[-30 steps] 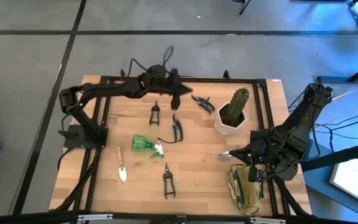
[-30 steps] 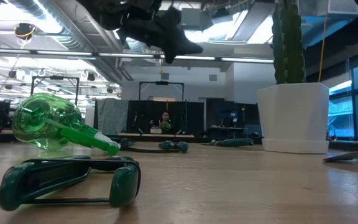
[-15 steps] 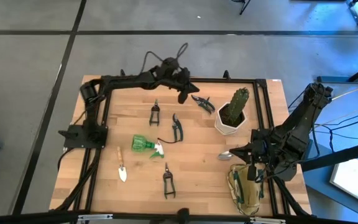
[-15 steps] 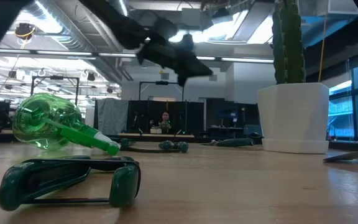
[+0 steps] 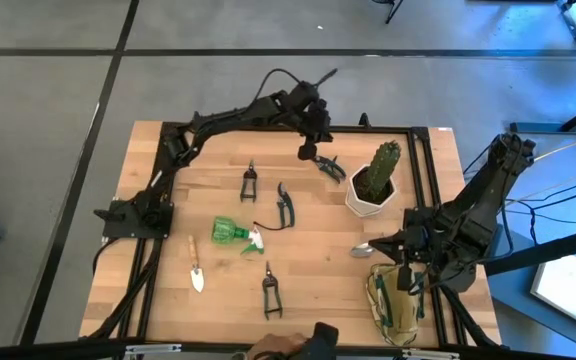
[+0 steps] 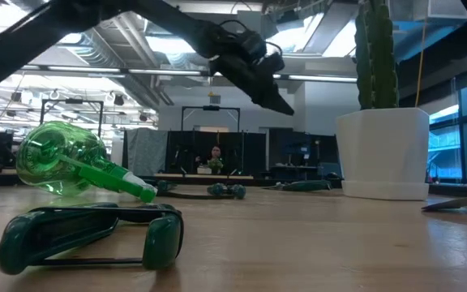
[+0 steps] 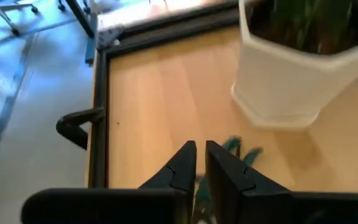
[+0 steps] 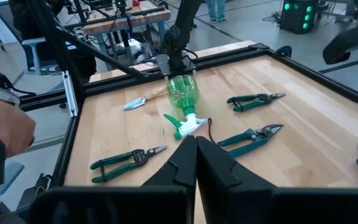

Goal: Pick & Place Garden tools in Gardening bag
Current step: Put the top right hand pruner into the white bag

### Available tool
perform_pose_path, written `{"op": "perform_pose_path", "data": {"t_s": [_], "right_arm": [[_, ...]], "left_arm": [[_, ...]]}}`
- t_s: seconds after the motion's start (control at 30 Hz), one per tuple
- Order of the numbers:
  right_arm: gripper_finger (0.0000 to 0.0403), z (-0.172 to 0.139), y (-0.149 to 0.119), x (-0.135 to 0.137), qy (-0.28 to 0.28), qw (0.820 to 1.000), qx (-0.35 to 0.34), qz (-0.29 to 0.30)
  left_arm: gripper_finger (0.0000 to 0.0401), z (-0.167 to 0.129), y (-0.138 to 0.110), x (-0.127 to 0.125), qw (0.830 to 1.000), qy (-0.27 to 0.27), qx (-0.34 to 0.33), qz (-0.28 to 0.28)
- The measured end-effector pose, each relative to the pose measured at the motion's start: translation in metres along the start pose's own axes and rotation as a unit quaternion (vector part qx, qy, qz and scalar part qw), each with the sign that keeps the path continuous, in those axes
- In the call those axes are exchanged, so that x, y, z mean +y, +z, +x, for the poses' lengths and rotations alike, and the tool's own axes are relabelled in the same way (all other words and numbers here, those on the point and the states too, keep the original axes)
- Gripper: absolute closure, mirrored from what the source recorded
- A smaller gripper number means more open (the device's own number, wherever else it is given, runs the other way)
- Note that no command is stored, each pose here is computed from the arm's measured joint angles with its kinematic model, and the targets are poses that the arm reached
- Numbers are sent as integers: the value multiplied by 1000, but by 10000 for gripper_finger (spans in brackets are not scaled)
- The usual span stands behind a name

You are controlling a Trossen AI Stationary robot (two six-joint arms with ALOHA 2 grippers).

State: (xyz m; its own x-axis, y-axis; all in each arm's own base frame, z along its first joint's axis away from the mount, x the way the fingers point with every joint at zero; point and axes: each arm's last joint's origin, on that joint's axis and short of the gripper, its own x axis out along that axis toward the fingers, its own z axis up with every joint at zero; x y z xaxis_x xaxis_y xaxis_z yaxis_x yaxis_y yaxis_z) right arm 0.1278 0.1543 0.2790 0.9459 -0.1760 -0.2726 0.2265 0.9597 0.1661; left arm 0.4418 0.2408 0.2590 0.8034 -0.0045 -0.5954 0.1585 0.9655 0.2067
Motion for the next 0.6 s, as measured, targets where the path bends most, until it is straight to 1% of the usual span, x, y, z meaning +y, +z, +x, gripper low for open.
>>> {"op": "perform_pose_path", "data": {"t_s": [0.07, 0.13, 0.3, 0.4, 0.47, 0.53, 0.6], "right_arm": [[391, 1, -2, 1, -2, 1000, 1, 3], [391, 2, -4, 2, -4, 1000, 4, 2], [391, 4, -6, 4, -6, 1000, 6, 2], [391, 3, -6, 4, -6, 1000, 5, 4], [391, 3, -6, 4, -6, 1000, 5, 4], [391, 3, -6, 4, -6, 1000, 5, 4], [391, 3, -6, 3, -11, 1000, 0, 3]], "left_arm": [[350, 6, -1, 0, 1000, 7, 11, 14], [331, 11, -5, 1, 1000, 11, 21, 11], [277, 27, -24, 4, 999, 2, 42, -18], [242, 33, -32, 6, 998, 12, 60, -24], [217, 35, -33, 8, 997, 25, 72, -24], [194, 35, -34, 7, 996, 19, 81, -28], [174, 34, -29, 9, 997, 16, 75, -32]]}}
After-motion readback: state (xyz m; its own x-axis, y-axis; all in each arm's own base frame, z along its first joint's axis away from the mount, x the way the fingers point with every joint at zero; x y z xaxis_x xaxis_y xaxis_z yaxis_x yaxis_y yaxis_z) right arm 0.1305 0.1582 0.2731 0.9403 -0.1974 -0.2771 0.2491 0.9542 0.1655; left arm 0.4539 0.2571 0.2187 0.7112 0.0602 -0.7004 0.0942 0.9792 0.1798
